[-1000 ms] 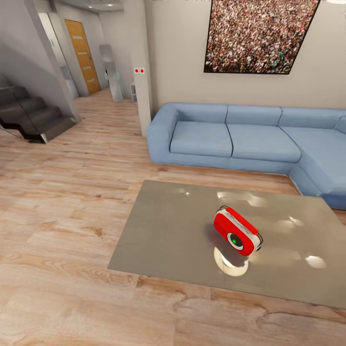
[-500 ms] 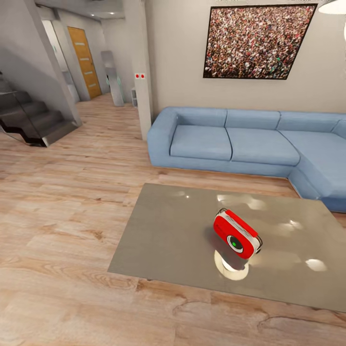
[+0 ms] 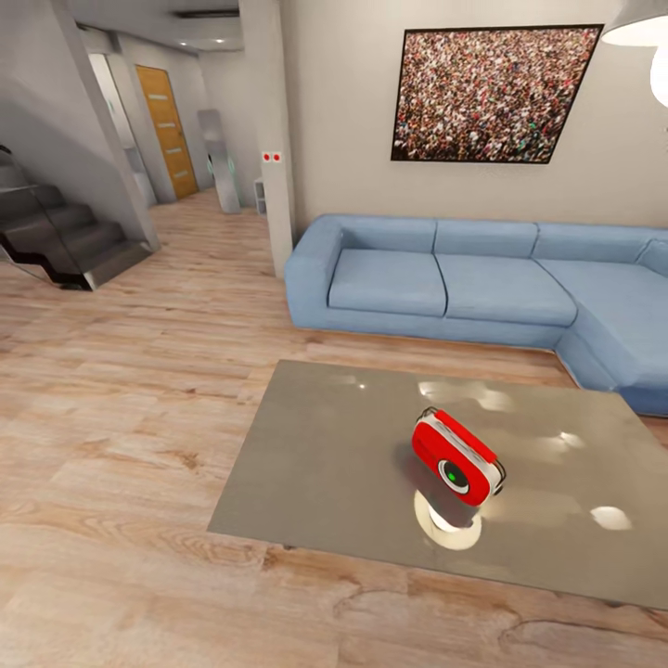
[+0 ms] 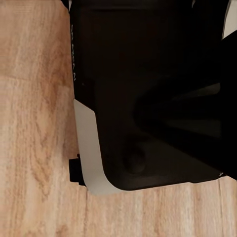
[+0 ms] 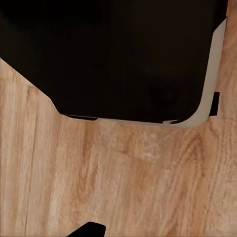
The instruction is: Turn on the radio receiver that's on the table in the living room.
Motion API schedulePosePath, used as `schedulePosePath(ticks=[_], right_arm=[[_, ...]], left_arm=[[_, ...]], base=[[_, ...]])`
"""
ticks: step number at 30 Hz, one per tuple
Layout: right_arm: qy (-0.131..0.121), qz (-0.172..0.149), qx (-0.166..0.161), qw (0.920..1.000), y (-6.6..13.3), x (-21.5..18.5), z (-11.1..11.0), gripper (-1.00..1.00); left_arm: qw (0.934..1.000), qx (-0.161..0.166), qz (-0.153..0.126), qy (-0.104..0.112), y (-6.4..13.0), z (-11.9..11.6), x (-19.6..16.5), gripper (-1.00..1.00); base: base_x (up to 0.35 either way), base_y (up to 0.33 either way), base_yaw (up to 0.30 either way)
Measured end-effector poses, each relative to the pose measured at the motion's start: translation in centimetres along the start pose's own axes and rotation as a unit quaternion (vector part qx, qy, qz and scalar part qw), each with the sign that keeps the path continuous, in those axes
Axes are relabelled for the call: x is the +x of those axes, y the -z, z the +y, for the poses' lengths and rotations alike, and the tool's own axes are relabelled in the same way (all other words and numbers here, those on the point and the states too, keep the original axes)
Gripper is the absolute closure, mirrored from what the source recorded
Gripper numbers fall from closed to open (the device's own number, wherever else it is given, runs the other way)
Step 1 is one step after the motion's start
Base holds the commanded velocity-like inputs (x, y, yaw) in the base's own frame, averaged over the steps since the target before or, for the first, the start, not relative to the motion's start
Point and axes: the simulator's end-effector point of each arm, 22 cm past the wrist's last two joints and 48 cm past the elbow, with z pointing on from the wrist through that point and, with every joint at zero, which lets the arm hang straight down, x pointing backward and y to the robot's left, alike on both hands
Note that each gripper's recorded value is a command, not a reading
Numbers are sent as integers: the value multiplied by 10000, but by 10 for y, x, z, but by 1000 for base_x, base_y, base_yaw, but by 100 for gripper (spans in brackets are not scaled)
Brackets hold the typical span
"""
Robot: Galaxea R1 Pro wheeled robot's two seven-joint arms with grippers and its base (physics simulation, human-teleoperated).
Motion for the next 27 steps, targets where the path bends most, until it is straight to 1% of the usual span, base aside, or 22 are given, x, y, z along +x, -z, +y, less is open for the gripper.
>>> schedulePosePath(ticks=[9,21,27], right_arm=[[-9,-48,17,10000,1,-4,-2,-100],[36,-10,27,10000,0,-3,-4,-100],[15,-5,31,10000,0,-3,-3,-100]], left_arm=[[10000,-7,-61,-8,2,1,-5,100],[10000,-7,-66,-9,2,1,-5,100],[10000,-7,-66,-9,2,1,-5,100]], base=[[0,0,0],[0,0,0],[0,0,0]])
